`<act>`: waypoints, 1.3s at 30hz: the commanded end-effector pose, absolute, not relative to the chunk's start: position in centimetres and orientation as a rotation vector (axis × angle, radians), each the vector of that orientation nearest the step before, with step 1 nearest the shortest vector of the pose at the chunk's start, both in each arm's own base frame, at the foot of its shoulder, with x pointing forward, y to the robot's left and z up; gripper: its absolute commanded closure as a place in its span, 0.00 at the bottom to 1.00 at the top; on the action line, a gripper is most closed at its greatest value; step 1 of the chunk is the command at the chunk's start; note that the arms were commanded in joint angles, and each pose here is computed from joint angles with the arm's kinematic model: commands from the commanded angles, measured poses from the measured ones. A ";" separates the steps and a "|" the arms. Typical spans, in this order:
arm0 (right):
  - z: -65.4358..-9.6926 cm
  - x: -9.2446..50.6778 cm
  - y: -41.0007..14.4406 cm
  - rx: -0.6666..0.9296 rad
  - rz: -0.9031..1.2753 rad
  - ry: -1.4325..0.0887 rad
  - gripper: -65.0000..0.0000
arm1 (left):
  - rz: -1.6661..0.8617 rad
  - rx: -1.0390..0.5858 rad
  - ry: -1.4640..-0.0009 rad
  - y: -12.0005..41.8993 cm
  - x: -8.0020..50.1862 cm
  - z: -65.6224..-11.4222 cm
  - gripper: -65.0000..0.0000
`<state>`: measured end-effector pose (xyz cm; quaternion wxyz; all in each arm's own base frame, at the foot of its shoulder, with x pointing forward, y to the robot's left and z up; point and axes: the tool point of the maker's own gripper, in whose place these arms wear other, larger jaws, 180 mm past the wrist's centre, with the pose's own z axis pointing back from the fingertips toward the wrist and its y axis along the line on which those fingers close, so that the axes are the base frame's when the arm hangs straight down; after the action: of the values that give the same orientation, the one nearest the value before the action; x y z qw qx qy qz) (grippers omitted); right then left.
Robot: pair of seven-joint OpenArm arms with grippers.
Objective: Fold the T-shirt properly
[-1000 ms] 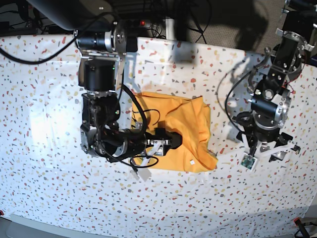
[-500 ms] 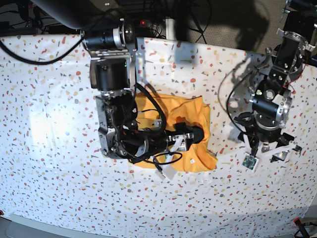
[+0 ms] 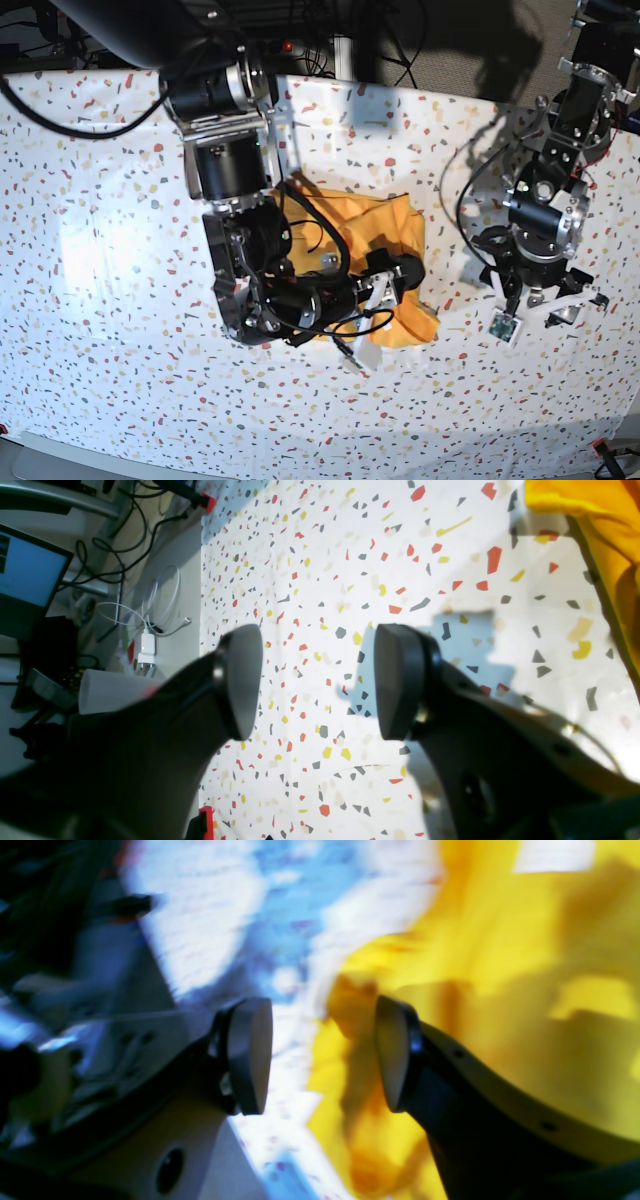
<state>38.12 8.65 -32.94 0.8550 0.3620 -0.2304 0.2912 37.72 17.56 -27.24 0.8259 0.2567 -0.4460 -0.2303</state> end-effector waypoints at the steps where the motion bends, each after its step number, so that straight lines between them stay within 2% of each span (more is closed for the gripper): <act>1: -30.9 39.7 8.9 0.748 0.614 -0.541 0.50 | -0.476 0.569 -1.007 17.8 38.5 -25.3 0.47; 11: -33.4 41.3 4.9 0.451 0.577 -0.510 0.50 | -0.475 0.568 -1.007 17.8 38.5 -25.4 0.47; 15: -34.8 40.4 4.5 0.436 0.566 -0.481 0.50 | -0.476 0.567 -1.004 17.8 38.4 -25.5 0.47; 22: -35.0 37.5 7.7 0.684 0.515 -0.453 0.50 | -0.476 0.567 -1.005 17.8 38.4 -25.5 0.47; 31: -27.8 36.5 12.2 1.129 0.532 -0.570 0.50 | -0.476 0.567 -1.005 17.8 38.4 -25.4 0.47; 39: -25.2 36.4 12.8 1.267 0.513 -0.606 0.50 | -0.476 0.567 -1.005 17.7 38.4 -25.4 0.47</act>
<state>35.38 12.43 -27.79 0.7558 0.5654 -0.2455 0.2210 37.71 17.56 -27.25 0.8260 0.2567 -0.4459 -0.2304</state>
